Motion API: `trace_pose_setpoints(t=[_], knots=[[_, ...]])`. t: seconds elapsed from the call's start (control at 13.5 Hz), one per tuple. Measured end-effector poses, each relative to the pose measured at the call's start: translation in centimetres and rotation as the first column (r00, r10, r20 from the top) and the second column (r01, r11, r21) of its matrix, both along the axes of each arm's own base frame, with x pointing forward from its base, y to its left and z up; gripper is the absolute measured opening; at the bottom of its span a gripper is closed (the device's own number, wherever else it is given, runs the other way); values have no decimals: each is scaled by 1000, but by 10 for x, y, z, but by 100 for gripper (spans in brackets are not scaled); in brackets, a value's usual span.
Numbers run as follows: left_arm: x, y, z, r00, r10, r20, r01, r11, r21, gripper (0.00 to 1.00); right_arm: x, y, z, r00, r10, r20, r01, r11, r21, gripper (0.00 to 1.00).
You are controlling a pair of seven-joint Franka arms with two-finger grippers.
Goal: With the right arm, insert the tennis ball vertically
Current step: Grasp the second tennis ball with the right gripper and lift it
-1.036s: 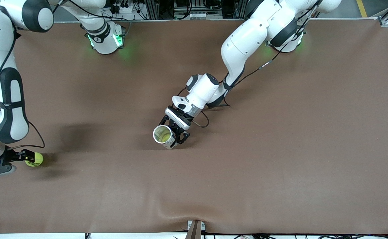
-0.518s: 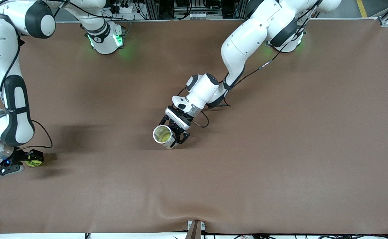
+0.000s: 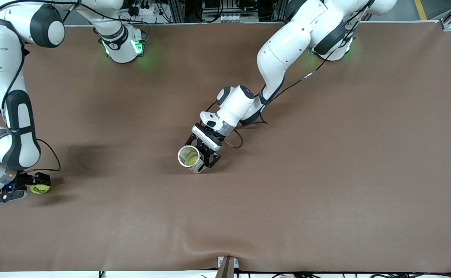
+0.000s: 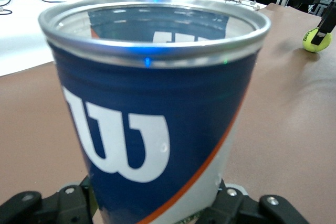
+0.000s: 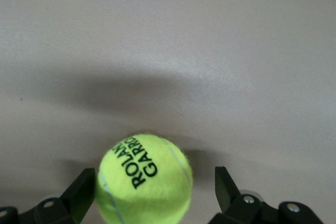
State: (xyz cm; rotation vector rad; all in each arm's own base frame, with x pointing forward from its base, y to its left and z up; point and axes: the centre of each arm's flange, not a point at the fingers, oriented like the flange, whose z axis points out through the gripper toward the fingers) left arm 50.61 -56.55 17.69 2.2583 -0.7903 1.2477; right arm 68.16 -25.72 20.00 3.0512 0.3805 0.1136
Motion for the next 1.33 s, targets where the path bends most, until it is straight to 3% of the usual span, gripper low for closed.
trace_pose_setpoints(t=[0.59,0.67,0.81,1.33], knots=[[0,0,0,1000,0,0,0,1000,0,79,-9,-3,-11,997,-72,-6,72,996,45,100],[0,0,0,1000,0,0,0,1000,0,79,-10,-3,-13,997,-75,-9,75,996,49,93],[0,0,0,1000,0,0,0,1000,0,79,-10,-3,-14,997,-77,-10,78,996,53,70],[0,0,0,1000,0,0,0,1000,0,79,-8,11,10,995,-55,-78,64,992,112,67]])
